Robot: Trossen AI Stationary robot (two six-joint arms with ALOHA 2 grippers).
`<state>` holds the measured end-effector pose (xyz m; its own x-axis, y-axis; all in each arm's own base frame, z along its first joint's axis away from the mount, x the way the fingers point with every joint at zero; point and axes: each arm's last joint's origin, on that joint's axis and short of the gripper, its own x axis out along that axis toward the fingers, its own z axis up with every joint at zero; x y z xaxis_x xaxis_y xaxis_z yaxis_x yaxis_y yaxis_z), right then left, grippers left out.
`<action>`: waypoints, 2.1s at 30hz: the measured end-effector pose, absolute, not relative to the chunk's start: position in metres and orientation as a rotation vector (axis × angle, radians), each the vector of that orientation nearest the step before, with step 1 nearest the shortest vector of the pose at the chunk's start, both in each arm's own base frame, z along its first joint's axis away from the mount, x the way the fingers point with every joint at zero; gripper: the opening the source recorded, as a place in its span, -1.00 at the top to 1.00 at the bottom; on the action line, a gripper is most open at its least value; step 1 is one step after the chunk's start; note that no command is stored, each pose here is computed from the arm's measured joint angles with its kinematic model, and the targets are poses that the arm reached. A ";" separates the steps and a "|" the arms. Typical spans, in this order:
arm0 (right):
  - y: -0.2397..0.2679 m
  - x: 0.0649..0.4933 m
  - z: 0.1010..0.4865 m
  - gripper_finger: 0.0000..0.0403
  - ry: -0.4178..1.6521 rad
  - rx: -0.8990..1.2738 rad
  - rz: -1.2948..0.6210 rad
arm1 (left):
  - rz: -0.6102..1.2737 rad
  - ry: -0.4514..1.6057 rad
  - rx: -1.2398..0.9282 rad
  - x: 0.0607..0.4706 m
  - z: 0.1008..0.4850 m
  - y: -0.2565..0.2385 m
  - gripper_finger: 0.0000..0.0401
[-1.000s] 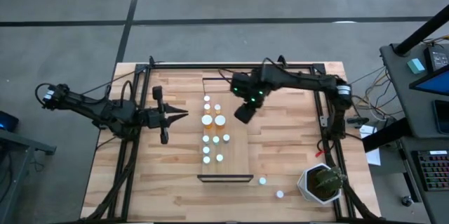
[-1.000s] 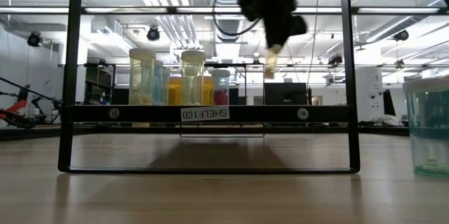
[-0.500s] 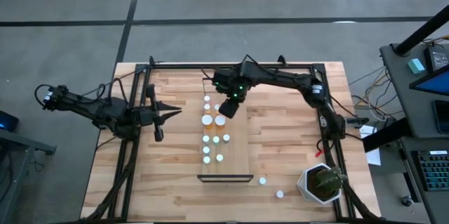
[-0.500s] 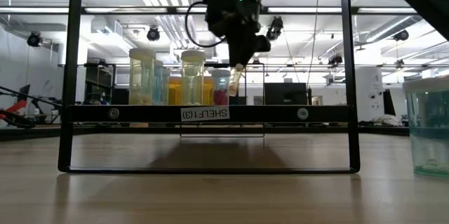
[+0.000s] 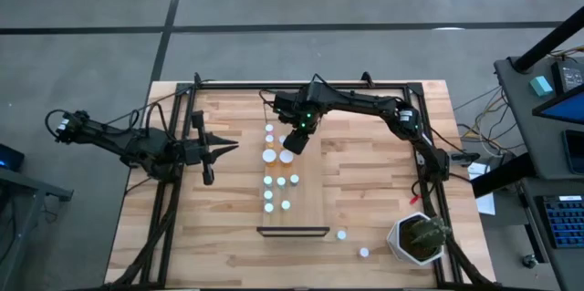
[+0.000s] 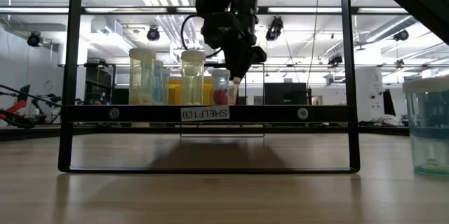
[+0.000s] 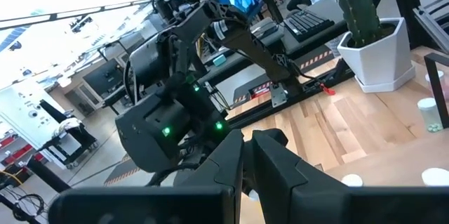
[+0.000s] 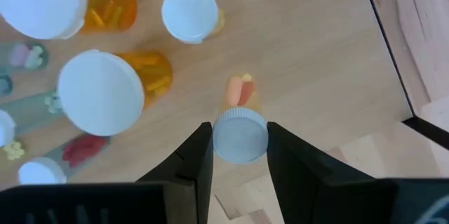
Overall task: Pick and place medicine bottles onto shelf by color
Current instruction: Put the yellow pill bottle aligned with the other yellow pill bottle on the shelf
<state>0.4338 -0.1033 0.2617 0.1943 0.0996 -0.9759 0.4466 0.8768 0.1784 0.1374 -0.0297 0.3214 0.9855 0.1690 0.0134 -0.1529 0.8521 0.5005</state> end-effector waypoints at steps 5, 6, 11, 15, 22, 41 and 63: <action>-0.104 0.437 0.253 0.48 1.390 0.475 -0.252 | 0.169 0.032 0.524 0.138 0.321 -0.030 0.92; -0.104 0.437 0.252 0.48 1.392 0.475 -0.252 | 0.169 0.032 0.524 0.138 0.321 -0.030 0.92; -0.104 0.437 0.251 0.48 1.395 0.462 -0.255 | 0.169 0.031 0.524 0.138 0.321 -0.030 0.92; -0.104 0.437 0.251 0.48 1.394 0.460 -0.256 | 0.169 0.031 0.524 0.138 0.321 -0.030 0.92; -0.105 0.439 0.252 0.42 1.377 0.457 -0.256 | 0.169 0.031 0.524 0.138 0.321 -0.030 0.92; -0.104 0.439 0.252 0.46 1.374 0.422 -0.229 | 0.169 0.031 0.524 0.138 0.321 -0.030 0.92; -0.104 0.438 0.254 0.25 1.373 0.432 -0.237 | 0.168 0.034 0.525 0.138 0.321 -0.030 0.92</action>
<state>0.4379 -0.1036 0.2545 0.1896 0.0861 -0.9781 0.4092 0.8986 0.1584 0.1383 -0.0300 0.3211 0.9857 0.1682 0.0110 -0.1510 0.8518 0.5016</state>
